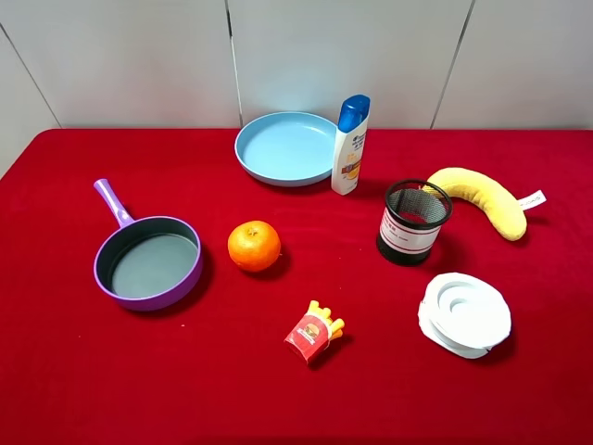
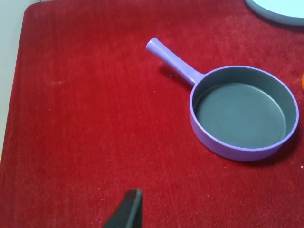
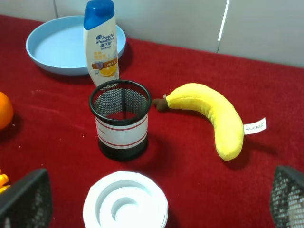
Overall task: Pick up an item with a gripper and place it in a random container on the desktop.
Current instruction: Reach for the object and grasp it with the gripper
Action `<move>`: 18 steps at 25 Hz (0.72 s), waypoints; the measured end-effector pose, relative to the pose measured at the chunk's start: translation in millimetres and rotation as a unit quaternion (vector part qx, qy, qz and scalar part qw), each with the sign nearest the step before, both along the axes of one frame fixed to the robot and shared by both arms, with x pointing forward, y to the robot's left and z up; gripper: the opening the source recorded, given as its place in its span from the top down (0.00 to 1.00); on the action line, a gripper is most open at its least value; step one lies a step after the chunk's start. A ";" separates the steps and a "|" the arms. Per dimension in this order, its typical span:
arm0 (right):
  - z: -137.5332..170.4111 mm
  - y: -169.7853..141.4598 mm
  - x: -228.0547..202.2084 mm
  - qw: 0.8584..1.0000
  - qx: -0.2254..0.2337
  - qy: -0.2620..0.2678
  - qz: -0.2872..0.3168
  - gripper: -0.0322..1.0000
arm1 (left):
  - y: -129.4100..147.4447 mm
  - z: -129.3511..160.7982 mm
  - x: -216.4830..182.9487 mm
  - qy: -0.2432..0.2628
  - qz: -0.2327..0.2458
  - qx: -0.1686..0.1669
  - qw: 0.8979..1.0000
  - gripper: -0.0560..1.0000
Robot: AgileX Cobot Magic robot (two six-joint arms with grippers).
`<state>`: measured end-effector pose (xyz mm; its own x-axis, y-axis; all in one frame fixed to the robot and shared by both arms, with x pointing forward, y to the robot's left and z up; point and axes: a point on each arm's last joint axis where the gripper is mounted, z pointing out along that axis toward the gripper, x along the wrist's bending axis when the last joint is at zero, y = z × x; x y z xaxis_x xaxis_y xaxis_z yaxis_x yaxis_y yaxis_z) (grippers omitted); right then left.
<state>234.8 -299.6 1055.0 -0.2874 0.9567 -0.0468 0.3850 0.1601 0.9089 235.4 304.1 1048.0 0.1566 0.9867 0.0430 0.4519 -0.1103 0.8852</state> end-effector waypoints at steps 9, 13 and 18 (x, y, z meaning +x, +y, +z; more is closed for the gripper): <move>0.0 0.0 0.0 1.000 0.000 0.000 0.000 0.30 | 0.0 0.0 0.0 0.000 0.000 0.000 1.000 0.01; 0.0 0.0 0.0 1.000 0.000 0.000 0.000 0.30 | 0.0 0.0 0.0 0.000 0.000 0.000 1.000 0.01; 0.0 0.0 0.0 1.000 0.000 0.000 0.000 0.30 | 0.0 0.0 0.0 0.000 0.000 0.000 1.000 0.01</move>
